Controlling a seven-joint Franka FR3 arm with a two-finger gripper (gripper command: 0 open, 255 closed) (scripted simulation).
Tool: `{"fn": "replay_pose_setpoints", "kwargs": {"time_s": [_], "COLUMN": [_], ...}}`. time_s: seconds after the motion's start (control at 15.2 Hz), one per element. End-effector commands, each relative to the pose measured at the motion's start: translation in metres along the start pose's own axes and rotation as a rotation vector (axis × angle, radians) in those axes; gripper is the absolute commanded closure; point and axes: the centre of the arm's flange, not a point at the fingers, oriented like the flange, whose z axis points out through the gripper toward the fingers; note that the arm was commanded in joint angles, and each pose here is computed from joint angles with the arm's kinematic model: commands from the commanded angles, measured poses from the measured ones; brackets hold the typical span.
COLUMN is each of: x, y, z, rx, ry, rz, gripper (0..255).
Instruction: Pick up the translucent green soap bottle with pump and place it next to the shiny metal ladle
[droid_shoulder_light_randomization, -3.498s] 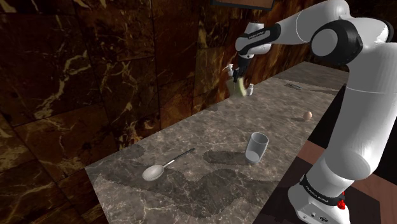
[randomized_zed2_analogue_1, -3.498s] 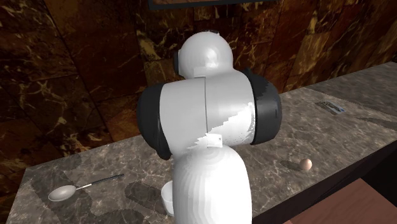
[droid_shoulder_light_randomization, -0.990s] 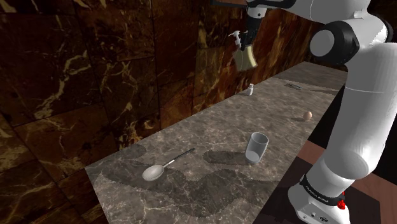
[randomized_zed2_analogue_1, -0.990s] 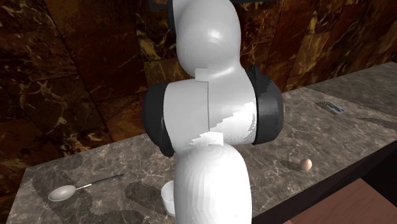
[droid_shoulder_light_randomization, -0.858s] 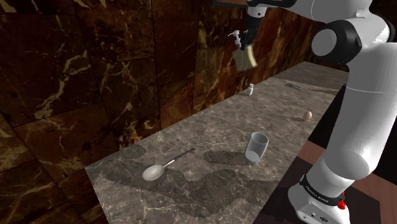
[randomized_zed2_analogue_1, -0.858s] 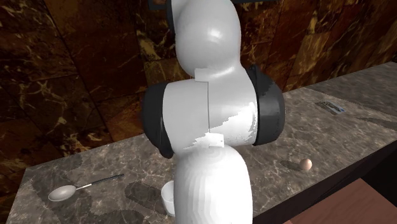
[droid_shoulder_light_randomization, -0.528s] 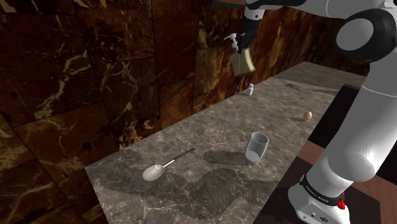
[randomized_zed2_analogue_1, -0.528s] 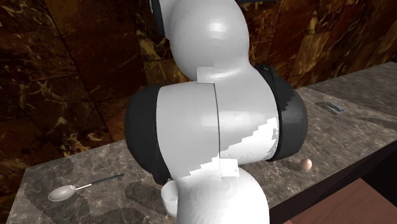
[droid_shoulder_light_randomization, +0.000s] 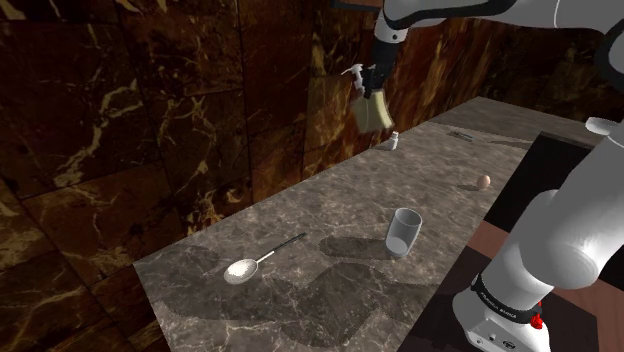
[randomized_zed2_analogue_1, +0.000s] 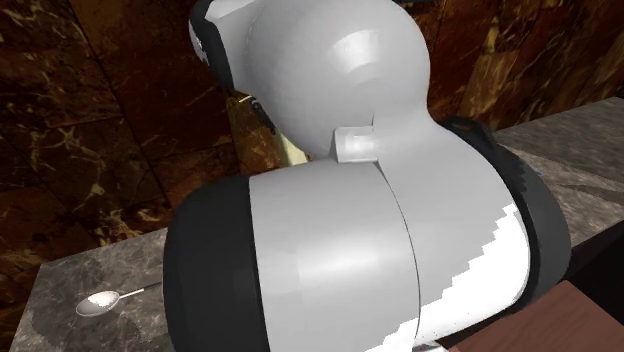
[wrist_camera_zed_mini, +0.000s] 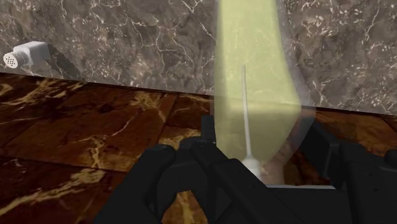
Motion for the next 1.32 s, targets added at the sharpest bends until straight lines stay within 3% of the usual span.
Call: {"fn": "replay_pose_setpoints", "kwargs": {"time_s": [0.0, 1.25], "x": [-0.008, -0.085], "y": [-0.025, -0.263], "z": [0.003, 0.023], "rx": [-0.001, -0.001], "ry": [0.000, 0.000], "rz": [0.001, 0.001], "gripper": [255, 255]}}
